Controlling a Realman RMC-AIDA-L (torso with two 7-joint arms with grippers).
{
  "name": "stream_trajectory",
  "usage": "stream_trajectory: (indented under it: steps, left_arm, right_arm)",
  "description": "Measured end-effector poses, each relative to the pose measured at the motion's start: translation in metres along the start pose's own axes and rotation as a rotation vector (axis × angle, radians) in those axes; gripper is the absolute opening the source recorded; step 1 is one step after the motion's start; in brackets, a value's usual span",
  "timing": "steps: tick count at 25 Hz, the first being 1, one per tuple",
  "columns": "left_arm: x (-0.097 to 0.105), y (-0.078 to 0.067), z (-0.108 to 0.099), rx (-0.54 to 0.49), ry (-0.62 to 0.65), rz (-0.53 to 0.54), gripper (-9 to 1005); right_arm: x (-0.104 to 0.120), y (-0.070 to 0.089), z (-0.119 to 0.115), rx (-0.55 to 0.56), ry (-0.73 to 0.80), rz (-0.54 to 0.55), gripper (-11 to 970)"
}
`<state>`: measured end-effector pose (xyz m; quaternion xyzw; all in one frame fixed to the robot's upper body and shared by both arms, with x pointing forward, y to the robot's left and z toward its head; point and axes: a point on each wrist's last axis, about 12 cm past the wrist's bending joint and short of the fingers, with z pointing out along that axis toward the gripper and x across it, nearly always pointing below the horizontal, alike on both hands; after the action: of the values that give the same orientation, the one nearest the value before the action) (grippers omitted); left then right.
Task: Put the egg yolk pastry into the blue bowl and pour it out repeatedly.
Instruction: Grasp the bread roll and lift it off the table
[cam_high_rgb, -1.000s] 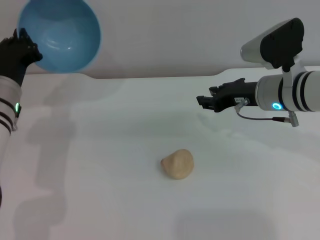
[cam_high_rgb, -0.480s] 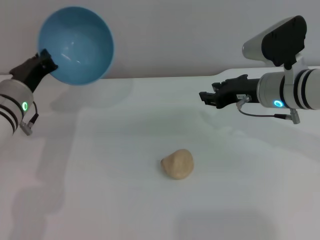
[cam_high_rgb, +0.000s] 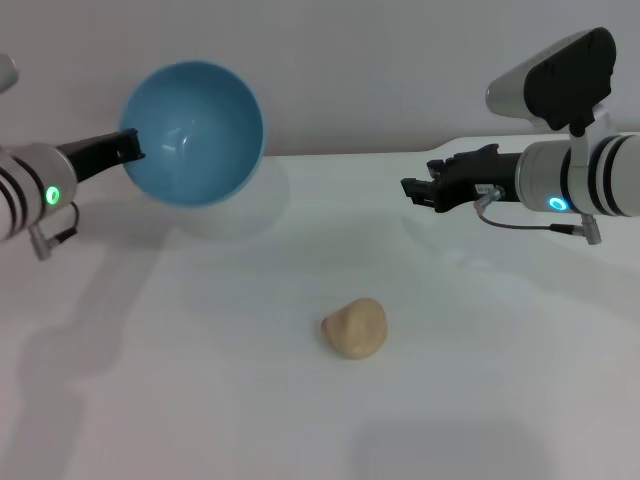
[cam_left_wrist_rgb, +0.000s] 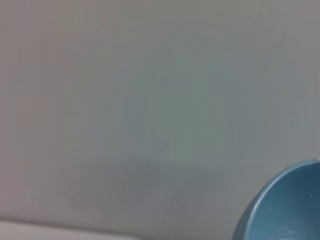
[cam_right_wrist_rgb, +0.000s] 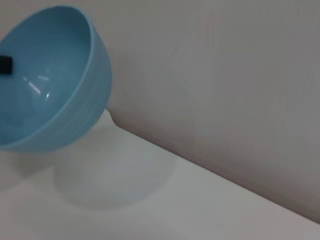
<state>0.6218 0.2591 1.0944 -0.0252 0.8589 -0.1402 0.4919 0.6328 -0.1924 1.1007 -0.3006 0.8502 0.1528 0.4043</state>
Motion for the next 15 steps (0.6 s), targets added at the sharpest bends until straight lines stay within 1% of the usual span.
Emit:
stream_trajectory:
  steps: [4,8,12,15]
  left_arm:
    - [-0.016,0.007,-0.004,0.023,0.105,0.021,15]
    - [-0.026,0.01,-0.01,0.061,0.151,0.05,15]
    - [-0.032,0.009,-0.012,0.067,0.225,0.109,15]
    - [-0.034,0.005,-0.011,0.065,0.298,0.173,16]
  right_arm:
    - [0.0,0.001,0.0,-0.009,0.007,-0.004,341]
    - [0.001,0.006,0.001,-0.04,0.026,-0.012,341]
    - [0.001,0.01,0.0,-0.082,0.051,-0.008,340]
    - [0.002,0.013,0.0,-0.107,0.066,-0.009,340]
